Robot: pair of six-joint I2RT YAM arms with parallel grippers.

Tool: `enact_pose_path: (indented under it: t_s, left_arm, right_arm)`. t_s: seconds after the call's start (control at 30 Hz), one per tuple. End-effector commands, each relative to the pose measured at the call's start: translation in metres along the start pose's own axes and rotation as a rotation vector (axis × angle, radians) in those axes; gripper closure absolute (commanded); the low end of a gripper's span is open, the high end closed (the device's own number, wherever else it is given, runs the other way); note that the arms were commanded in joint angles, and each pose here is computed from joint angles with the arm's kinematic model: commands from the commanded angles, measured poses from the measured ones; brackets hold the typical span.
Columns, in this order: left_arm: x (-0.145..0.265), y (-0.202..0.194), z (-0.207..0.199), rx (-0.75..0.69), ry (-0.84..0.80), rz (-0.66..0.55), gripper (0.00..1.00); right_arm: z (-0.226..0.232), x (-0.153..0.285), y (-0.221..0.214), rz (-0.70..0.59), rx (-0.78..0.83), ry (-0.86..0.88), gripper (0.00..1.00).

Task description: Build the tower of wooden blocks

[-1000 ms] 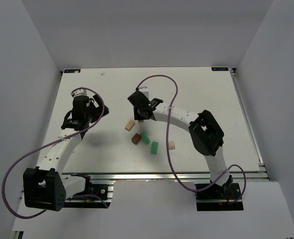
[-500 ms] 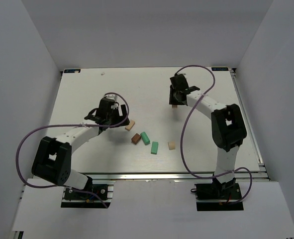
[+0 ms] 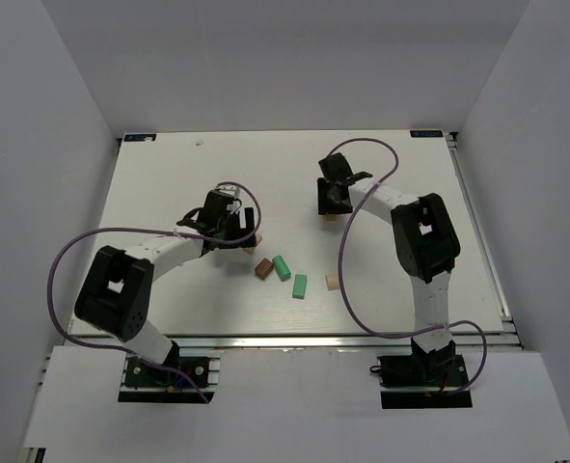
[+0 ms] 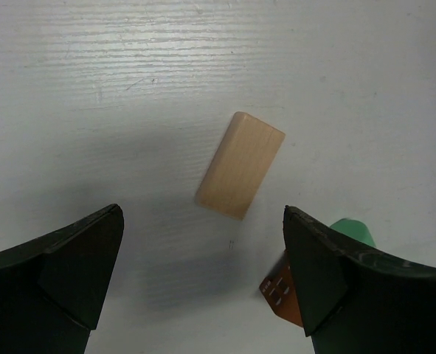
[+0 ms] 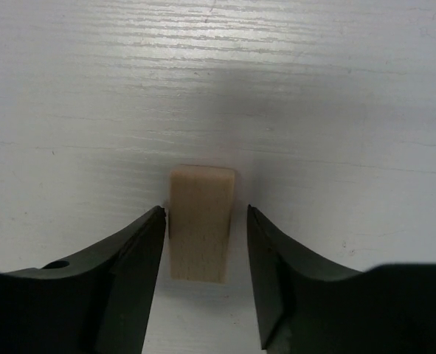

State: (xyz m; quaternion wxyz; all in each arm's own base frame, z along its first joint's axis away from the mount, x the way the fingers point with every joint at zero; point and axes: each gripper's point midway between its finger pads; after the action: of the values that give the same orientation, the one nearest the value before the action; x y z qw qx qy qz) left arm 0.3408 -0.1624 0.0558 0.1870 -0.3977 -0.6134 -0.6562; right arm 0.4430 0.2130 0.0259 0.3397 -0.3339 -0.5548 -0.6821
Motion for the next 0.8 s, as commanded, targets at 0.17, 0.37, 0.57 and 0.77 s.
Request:
enact_pose_path:
  t_s: [0.17,0.37,0.57,0.77]
  left_arm:
    - [-0.016,0.014,0.000,-0.055,0.043,0.013,0.04]
    - [-0.031,0.008,-0.007,-0.096,0.048,0.048,0.14]
    - [-0.042,-0.002,-0.007,-0.146,0.118,0.101,0.31]
    - [-0.043,0.013,-0.013,-0.126,0.140,0.080,0.75]
  right_arm:
    - [0.009,0.049,0.032,-0.097,-0.042,0.070,0.20]
    - [0.008,0.100,0.049,-0.196,-0.080,0.137,0.17]
    - [-0.023,0.126,0.027,-0.232,-0.172,0.149,0.16]
    - [-0.049,0.148,0.009,-0.280,-0.204,0.128,0.16]
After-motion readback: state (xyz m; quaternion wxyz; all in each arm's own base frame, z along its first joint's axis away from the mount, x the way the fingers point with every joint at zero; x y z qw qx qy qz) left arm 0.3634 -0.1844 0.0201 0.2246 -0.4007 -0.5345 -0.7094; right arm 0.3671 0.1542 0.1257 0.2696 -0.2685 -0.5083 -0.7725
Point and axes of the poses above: each gripper's point midway between its finger pads, its own x axis back along the fingers, its own z axis along the line the jaws close on, y = z × x, and after that the axes turned 14 degrees about -x, right-handed
